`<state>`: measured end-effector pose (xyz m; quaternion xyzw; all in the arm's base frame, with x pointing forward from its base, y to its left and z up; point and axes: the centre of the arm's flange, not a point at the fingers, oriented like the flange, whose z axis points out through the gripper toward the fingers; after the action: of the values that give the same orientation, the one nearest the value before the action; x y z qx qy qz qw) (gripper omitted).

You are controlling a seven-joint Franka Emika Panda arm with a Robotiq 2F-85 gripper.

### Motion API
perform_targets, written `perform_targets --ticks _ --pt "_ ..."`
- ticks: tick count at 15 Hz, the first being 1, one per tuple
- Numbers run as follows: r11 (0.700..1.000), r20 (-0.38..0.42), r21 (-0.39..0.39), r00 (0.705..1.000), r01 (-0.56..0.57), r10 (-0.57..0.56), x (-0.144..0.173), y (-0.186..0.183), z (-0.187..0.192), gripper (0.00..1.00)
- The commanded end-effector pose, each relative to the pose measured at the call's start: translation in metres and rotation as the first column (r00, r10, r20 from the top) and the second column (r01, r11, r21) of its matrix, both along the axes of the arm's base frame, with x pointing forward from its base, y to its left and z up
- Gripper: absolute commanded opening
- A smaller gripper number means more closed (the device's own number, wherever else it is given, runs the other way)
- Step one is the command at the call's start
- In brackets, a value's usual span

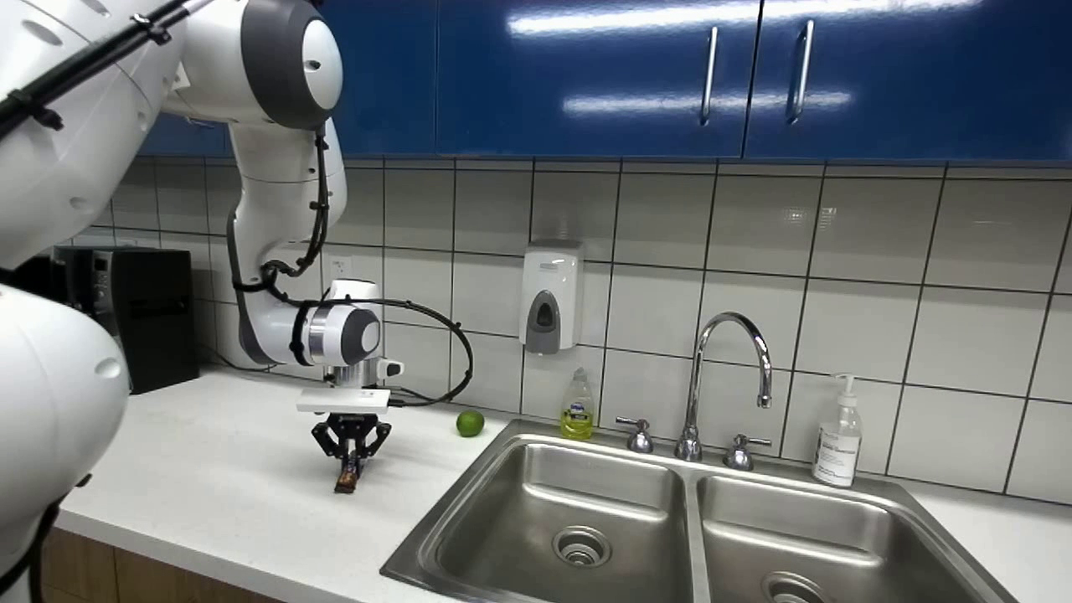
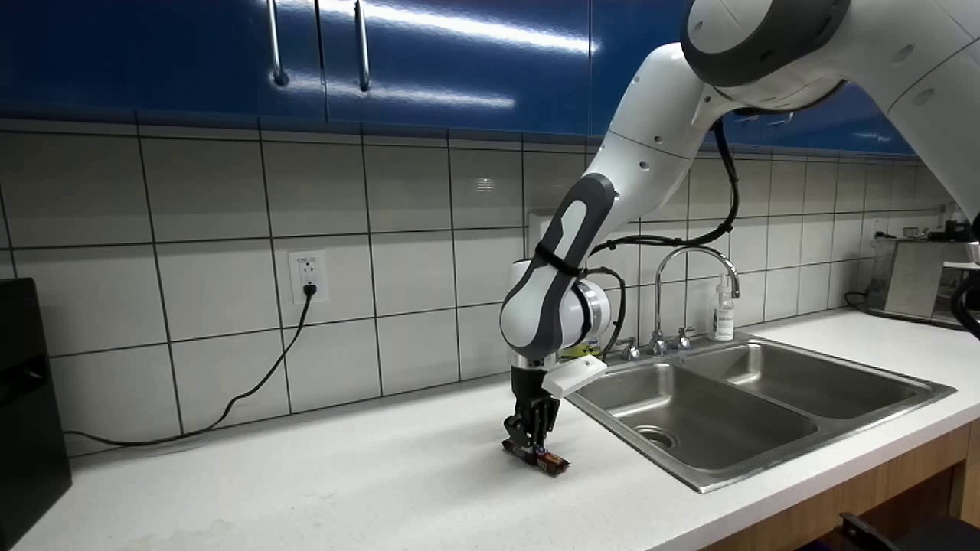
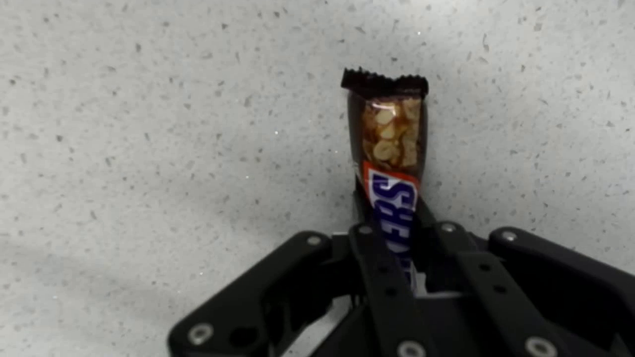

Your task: Put the brown packet in the sink on the left.

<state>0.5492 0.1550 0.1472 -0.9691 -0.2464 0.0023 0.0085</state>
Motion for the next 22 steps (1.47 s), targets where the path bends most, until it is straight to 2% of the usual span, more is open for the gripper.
perform_targets --ticks 1,2,6,14,18,22 --pt "1.0 0.01 -0.002 1.0 -0.01 0.01 0.008 0.0 0.003 0.01" --pt "1.0 0.013 -0.004 1.0 -0.005 0.005 0.009 0.0 0.004 0.04" --pt "1.0 0.021 -0.008 1.0 0.017 -0.017 0.013 -0.001 0.014 0.04" --pt "0.998 0.059 -0.005 0.996 0.067 -0.067 0.022 -0.011 0.059 0.04" --pt "0.991 0.078 -0.007 0.988 0.131 -0.13 0.03 -0.036 0.076 0.04" --pt "0.975 0.095 -0.016 0.971 0.221 -0.218 0.037 -0.082 0.087 0.04"
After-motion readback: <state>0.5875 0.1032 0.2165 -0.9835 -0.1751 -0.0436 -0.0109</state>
